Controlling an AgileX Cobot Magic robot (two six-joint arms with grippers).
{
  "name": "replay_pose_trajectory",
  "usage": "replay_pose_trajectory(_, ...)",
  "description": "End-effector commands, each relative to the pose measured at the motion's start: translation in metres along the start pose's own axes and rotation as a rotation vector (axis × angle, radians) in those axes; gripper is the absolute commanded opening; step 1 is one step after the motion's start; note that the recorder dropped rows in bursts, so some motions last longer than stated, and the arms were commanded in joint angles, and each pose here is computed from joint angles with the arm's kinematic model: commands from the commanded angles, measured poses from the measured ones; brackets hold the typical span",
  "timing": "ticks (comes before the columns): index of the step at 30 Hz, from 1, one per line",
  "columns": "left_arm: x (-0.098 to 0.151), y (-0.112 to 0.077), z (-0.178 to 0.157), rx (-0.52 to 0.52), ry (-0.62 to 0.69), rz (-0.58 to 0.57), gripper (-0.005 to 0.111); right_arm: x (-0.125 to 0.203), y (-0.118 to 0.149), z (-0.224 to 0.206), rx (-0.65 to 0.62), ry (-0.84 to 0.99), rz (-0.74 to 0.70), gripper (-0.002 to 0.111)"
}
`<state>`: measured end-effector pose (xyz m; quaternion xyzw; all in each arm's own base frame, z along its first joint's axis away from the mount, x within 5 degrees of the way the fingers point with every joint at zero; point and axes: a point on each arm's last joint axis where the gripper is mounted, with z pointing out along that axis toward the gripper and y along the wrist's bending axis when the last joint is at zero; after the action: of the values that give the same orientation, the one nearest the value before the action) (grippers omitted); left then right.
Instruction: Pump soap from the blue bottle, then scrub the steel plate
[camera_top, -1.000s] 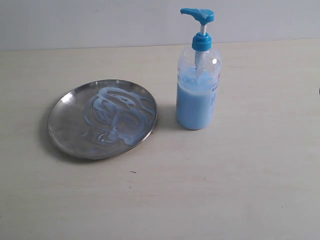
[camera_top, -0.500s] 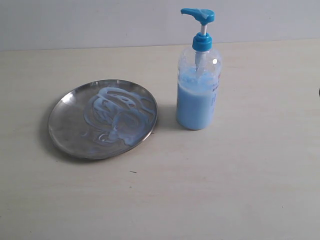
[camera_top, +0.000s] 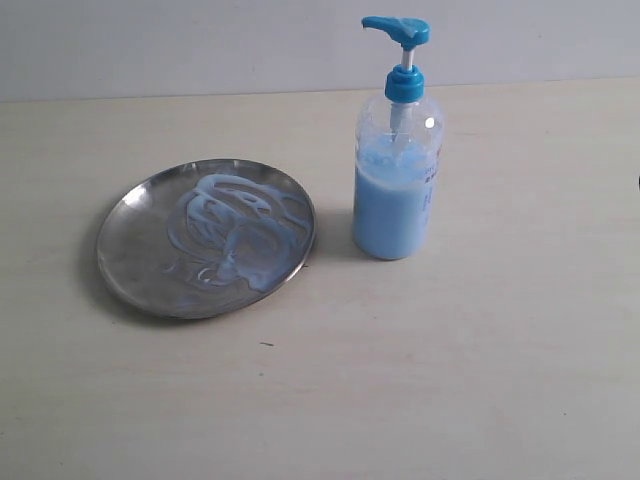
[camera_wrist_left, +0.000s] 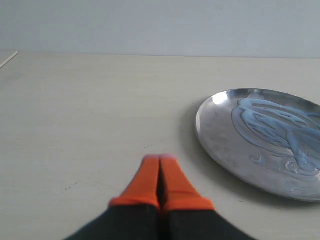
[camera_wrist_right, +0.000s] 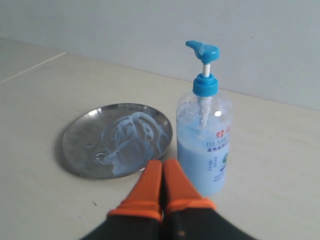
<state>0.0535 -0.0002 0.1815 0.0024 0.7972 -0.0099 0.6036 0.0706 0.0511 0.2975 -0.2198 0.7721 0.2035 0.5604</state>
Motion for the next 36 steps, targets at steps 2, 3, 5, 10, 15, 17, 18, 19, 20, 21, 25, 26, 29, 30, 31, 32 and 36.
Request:
replay_pose_trajectory(2, 0.000, 0.000, 0.000, -0.004, -0.007, 0.001, 0.000, -0.002, -0.006, 0.000, 0.064, -0.040, 0.029, 0.000)
replay_pose_trajectory(3, 0.000, 0.000, 0.000, -0.004, -0.007, 0.001, 0.000, -0.002, -0.007, 0.000, 0.077, -0.041, 0.033, 0.000)
replay_pose_trajectory(5, 0.000, 0.000, 0.000, -0.004, -0.007, 0.001, 0.000, -0.003, -0.010, 0.000, 0.111, -0.044, 0.043, 0.000)
replay_pose_trajectory(10, 0.000, 0.000, 0.000, -0.004, -0.007, 0.001, 0.000, -0.001, -0.018, -0.001, 0.199, -0.053, 0.072, 0.000)
replay_pose_trajectory(15, 0.000, 0.000, 0.000, -0.004, -0.007, 0.001, 0.000, 0.016, -0.026, -0.001, 0.289, -0.066, 0.102, 0.000)
replay_pose_trajectory(17, 0.000, 0.000, 0.000, -0.004, -0.007, 0.001, 0.000, 0.026, -0.029, -0.002, 0.324, -0.074, 0.112, 0.000)
replay_pose_trajectory(18, 0.000, 0.000, 0.000, -0.004, -0.007, 0.001, 0.000, 0.029, -0.029, -0.004, 0.339, -0.080, 0.115, 0.000)
replay_pose_trajectory(19, 0.000, 0.000, 0.000, -0.004, -0.007, 0.001, 0.000, 0.034, -0.030, -0.005, 0.354, -0.087, 0.120, 0.000)
replay_pose_trajectory(20, 0.000, 0.000, 0.000, -0.004, -0.007, 0.001, 0.000, 0.038, -0.030, -0.006, 0.369, -0.097, 0.121, 0.000)
replay_pose_trajectory(21, 0.000, 0.000, 0.000, -0.004, -0.007, 0.001, 0.000, 0.043, -0.030, -0.008, 0.386, -0.109, 0.123, 0.000)
replay_pose_trajectory(25, 0.000, 0.000, 0.000, -0.004, -0.007, 0.001, 0.000, 0.062, -0.031, -0.012, 0.450, -0.153, 0.128, 0.000)
replay_pose_trajectory(26, 0.000, 0.000, 0.000, -0.004, -0.007, 0.001, 0.000, 0.067, -0.031, -0.013, 0.464, -0.165, 0.128, 0.000)
replay_pose_trajectory(29, 0.000, 0.000, 0.000, -0.004, -0.007, 0.001, 0.000, 0.078, -0.031, -0.013, 0.476, -0.180, 0.126, 0.000)
replay_pose_trajectory(30, 0.000, 0.000, 0.000, -0.004, -0.007, 0.001, 0.000, 0.082, -0.031, -0.012, 0.478, -0.182, 0.127, 0.000)
replay_pose_trajectory(31, 0.000, 0.000, 0.000, -0.004, -0.007, 0.001, 0.000, 0.085, -0.032, -0.011, 0.480, -0.178, 0.128, 0.000)
replay_pose_trajectory(32, 0.000, 0.000, 0.000, -0.004, -0.007, 0.001, 0.000, 0.087, -0.033, -0.010, 0.481, -0.180, 0.140, 0.000)
replay_pose_trajectory(36, 0.000, 0.000, 0.000, -0.004, -0.007, 0.001, 0.000, 0.099, -0.035, -0.005, 0.489, -0.175, 0.164, 0.000)
